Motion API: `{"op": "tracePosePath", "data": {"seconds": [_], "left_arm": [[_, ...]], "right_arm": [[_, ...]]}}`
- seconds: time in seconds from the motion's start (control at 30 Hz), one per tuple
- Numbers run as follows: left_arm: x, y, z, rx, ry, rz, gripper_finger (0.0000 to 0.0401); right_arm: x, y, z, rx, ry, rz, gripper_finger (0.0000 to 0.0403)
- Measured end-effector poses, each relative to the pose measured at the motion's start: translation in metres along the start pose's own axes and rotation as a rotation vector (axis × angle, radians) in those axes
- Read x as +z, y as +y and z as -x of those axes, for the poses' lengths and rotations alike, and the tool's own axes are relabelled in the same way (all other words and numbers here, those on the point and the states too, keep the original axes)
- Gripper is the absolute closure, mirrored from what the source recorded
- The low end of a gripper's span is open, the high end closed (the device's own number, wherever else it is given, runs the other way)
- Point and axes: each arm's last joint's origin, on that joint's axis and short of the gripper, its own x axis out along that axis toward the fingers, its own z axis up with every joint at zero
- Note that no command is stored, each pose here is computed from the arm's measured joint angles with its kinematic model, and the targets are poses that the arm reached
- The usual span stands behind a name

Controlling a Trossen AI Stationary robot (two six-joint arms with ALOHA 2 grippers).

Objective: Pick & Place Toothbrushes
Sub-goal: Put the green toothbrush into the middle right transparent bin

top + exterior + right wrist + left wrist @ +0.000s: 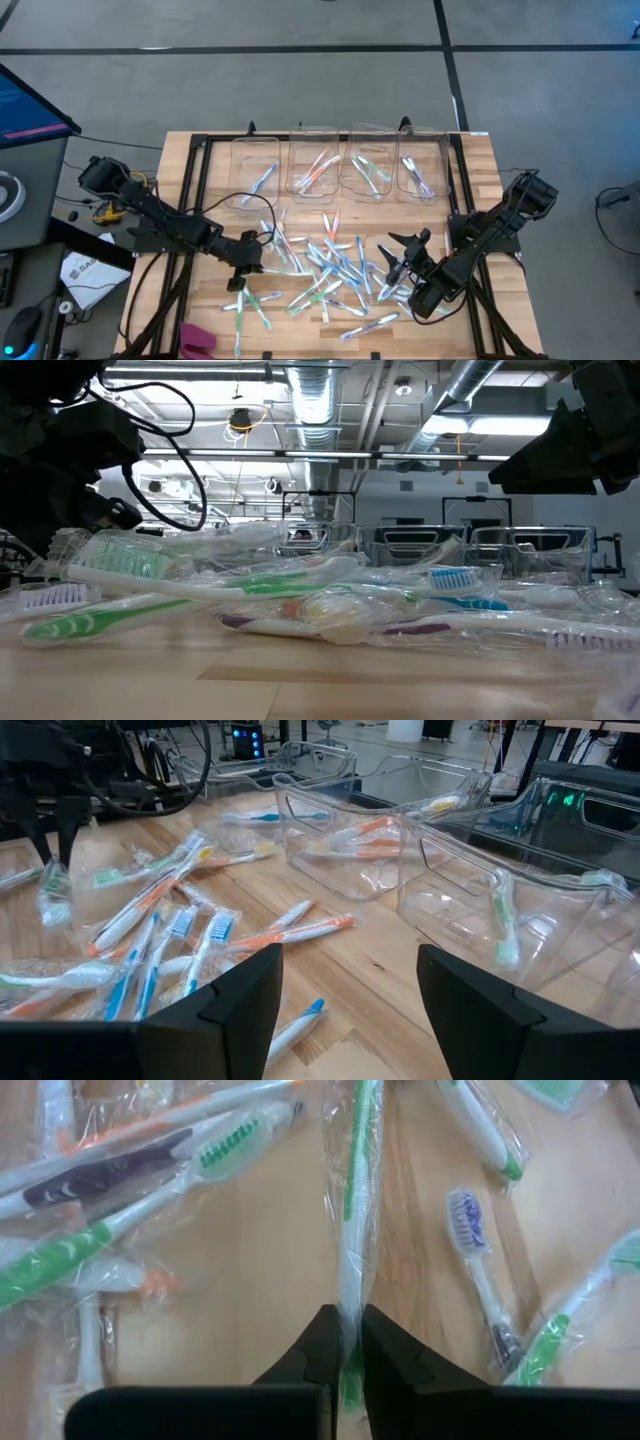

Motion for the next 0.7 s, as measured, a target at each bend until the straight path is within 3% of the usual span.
{"op": "tracePosePath", "data": {"seconds": [0.7], "left_arm": [[0.042,-0.019,0.012,-0.102,-0.114,-0.054,0.0387]], "right_arm": [[-0.001,0.000,0.000,0.005,0.025,0.000,0.0178]]}}
